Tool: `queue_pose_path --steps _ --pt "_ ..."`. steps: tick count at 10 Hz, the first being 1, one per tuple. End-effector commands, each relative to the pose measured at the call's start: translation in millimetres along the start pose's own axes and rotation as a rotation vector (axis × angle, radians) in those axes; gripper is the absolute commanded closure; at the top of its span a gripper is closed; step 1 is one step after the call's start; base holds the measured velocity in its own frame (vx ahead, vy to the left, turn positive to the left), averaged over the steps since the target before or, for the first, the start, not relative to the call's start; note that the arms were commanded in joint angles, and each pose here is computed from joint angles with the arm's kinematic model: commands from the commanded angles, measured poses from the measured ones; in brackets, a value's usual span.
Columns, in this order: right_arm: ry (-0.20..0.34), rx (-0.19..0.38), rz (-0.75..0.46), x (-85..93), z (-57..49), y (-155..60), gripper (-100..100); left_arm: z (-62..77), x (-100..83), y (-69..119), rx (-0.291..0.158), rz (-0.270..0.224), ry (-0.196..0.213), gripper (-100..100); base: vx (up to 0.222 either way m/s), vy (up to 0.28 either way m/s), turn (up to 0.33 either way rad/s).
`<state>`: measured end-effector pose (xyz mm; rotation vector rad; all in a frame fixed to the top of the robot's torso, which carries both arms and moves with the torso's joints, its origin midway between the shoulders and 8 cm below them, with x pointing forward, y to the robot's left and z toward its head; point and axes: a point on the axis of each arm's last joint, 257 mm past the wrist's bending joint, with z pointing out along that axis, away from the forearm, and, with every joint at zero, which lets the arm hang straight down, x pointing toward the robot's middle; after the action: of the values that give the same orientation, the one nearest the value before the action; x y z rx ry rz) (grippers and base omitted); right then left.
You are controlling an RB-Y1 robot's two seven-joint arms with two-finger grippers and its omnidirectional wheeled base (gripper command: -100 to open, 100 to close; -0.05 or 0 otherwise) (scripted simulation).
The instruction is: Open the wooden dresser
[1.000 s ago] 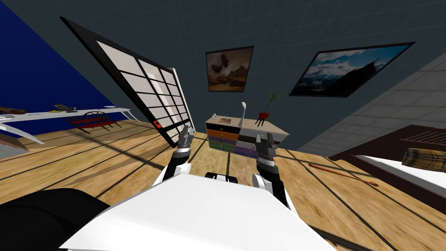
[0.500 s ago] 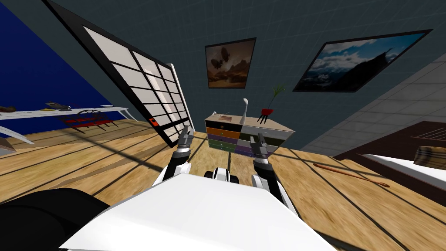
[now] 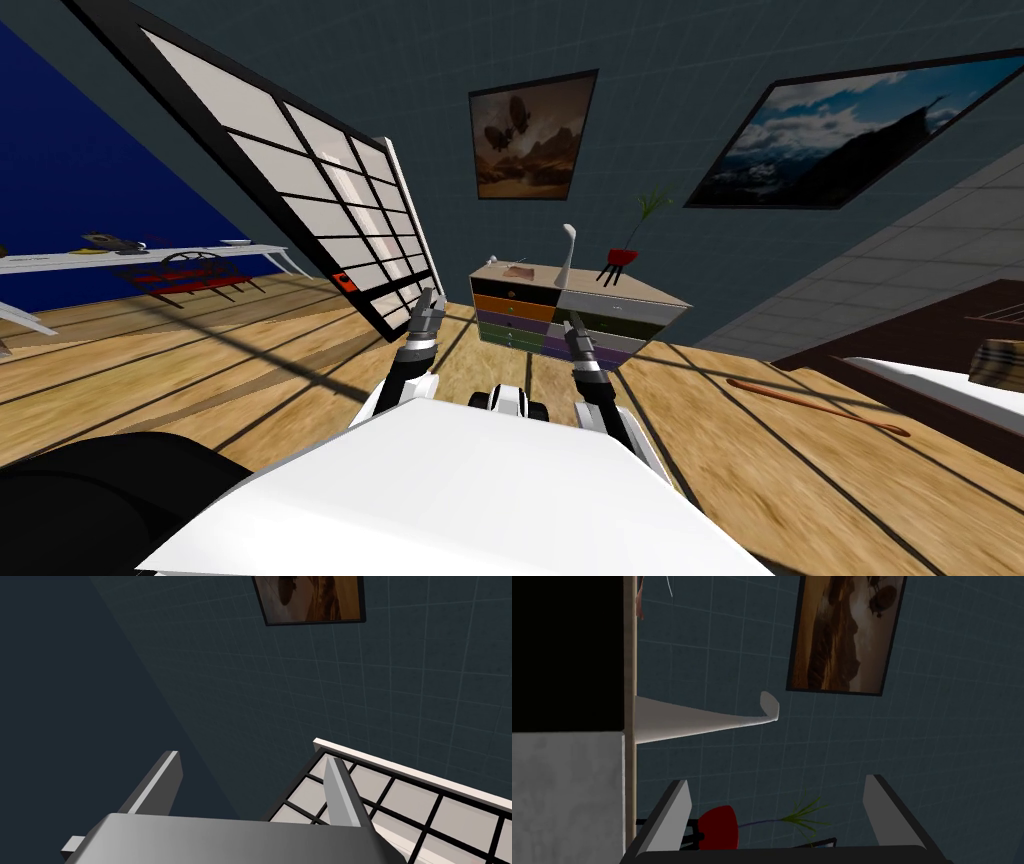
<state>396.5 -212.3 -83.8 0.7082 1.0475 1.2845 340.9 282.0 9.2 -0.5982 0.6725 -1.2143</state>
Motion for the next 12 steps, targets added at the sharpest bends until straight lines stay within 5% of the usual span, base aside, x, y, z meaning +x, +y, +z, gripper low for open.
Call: queue_pose_path --steps 1,7,9,12 --pt "0.052 0.095 -0.072 18.2 -1.7 -32.9 -100 0.0 0.0 0.0 0.000 0.000 0.000 0 0.099 0.036 -0.011" --pt "0.169 0.290 -0.267 50.1 -18.0 -106.7 -100 0.0 0.0 0.0 0.000 0.000 0.000 0 0.097 0.053 -0.011" --pt "0.171 0.322 -0.305 47.7 -20.5 -115.1 -100 0.0 0.0 0.0 0.000 0.000 0.000 0 0.072 0.027 -0.003" --pt "0.242 0.439 -0.430 61.5 -38.5 -160.5 -100 0.0 0.0 0.0 0.000 0.000 0.000 0 0.099 0.044 -0.009"
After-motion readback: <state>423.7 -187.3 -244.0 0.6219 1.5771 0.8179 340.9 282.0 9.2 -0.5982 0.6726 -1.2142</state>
